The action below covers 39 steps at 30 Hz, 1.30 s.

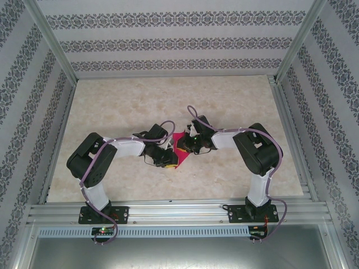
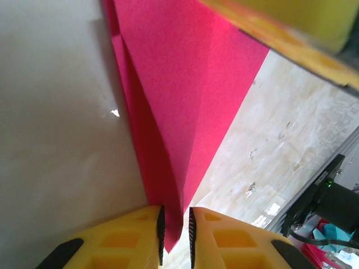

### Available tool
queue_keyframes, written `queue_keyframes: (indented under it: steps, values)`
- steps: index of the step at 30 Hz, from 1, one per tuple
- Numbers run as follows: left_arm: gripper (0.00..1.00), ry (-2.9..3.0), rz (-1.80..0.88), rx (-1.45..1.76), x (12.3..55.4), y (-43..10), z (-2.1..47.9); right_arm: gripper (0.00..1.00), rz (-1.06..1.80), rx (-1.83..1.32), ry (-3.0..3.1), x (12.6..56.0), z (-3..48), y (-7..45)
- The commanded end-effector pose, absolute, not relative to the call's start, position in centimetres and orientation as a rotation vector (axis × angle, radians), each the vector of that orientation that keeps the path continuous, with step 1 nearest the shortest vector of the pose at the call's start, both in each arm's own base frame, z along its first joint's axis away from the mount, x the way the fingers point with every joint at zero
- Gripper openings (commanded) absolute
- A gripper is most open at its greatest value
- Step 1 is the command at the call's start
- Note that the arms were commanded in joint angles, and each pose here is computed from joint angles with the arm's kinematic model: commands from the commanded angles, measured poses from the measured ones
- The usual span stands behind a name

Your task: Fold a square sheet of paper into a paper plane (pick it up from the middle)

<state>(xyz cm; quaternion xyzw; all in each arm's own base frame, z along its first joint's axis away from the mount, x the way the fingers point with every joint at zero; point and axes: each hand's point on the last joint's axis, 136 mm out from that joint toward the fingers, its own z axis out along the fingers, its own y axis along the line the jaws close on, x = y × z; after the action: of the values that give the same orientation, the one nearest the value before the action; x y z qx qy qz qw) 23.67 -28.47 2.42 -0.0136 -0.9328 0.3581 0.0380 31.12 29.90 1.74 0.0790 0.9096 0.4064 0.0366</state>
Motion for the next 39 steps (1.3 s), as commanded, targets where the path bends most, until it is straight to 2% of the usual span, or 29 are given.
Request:
queue_keyframes:
  steps: [1,6,11,16,20,30,39]
  values:
    - [0.18,-2.836,1.06,-0.111,22.3,-28.5,2.6,0.17,1.069,0.326,2.924,29.5,-2.8,28.0]
    - [0.17,-2.858,1.059,-0.096,22.4,-28.3,2.6,0.17,1.069,0.324,2.924,29.5,-2.8,27.9]
    - [0.26,-2.926,1.067,-0.081,23.2,-28.0,3.6,0.17,1.063,0.325,2.928,29.4,-2.9,27.9]
    - [0.27,-2.965,1.108,-0.074,23.9,-28.1,4.5,0.17,1.063,0.327,2.929,29.4,-2.9,27.8]
    - [0.21,-2.964,1.108,-0.067,24.1,-28.2,4.3,0.17,1.062,0.325,2.93,29.3,-2.9,27.8]
    - [0.19,-2.934,1.088,-0.053,23.8,-28.3,3.1,0.16,1.064,0.323,2.93,29.3,-2.9,27.9]
    - [0.06,-2.917,1.044,-0.035,23.2,-27.9,1.9,0.17,1.065,0.323,2.936,29.3,-3.0,27.9]
